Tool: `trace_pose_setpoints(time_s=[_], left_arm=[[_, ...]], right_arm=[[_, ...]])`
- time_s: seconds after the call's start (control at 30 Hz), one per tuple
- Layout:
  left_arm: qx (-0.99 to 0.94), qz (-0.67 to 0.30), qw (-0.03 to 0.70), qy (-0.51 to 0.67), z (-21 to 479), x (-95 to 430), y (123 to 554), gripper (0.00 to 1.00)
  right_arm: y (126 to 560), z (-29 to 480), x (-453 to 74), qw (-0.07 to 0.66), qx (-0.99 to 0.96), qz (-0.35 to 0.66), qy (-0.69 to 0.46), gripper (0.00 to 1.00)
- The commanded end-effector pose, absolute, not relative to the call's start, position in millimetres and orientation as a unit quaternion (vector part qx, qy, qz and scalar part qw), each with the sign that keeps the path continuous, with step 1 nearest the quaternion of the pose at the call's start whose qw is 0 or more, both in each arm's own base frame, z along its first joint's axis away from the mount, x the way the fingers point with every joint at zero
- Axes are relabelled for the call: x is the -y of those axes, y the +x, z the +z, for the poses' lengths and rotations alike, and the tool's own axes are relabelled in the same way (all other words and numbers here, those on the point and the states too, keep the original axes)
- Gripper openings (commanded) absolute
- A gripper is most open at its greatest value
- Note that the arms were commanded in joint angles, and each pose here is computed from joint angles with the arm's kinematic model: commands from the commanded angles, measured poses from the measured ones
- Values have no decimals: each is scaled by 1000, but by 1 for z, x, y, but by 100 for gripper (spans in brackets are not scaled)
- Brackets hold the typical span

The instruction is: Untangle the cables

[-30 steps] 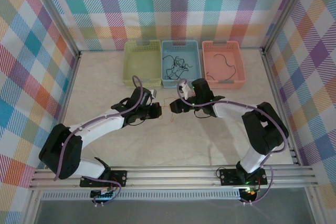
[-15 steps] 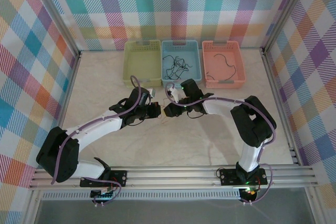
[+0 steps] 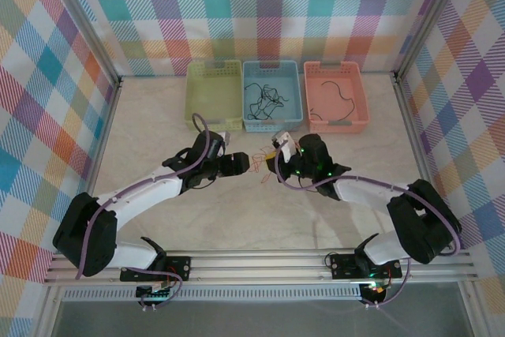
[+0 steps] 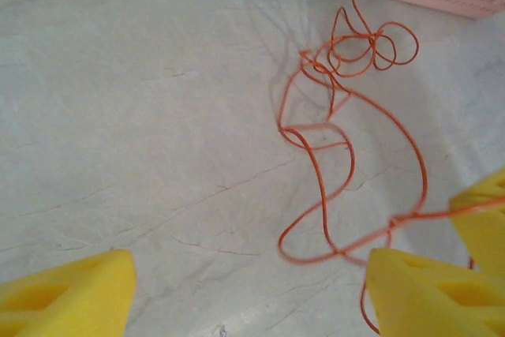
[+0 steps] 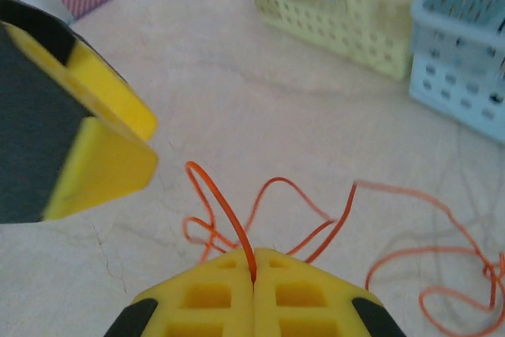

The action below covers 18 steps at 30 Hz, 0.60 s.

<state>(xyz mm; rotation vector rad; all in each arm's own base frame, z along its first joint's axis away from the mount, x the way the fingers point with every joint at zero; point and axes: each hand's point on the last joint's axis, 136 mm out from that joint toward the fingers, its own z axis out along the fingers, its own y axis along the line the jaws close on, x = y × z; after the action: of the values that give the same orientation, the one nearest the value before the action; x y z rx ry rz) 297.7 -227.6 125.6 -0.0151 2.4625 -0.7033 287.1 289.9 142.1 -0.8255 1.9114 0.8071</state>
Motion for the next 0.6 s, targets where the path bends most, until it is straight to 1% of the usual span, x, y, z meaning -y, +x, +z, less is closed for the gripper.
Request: trace_pose_setpoints(time_s=[0.0, 0.07, 0.23, 0.3, 0.4, 0.57], left_arm=[[-919, -249, 305, -26, 130, 213, 298, 80], [-917, -248, 311, -32, 132, 209, 298, 82], [-910, -246, 328, -60, 138, 194, 300, 82], [-905, -251, 336, -78, 141, 185, 301, 84], [-894, -270, 348, -84, 149, 180, 300, 84], [-887, -295, 349, -72, 161, 184, 298, 86]], right_arm=[[281, 179, -300, 512, -695, 346, -367, 0], [274, 179, -303, 506, -688, 357, -377, 0], [264, 184, -308, 502, -675, 372, -392, 0], [262, 185, -309, 503, -670, 372, -398, 0], [259, 185, -314, 501, -664, 375, -410, 0], [243, 176, -328, 502, -630, 357, -473, 0]])
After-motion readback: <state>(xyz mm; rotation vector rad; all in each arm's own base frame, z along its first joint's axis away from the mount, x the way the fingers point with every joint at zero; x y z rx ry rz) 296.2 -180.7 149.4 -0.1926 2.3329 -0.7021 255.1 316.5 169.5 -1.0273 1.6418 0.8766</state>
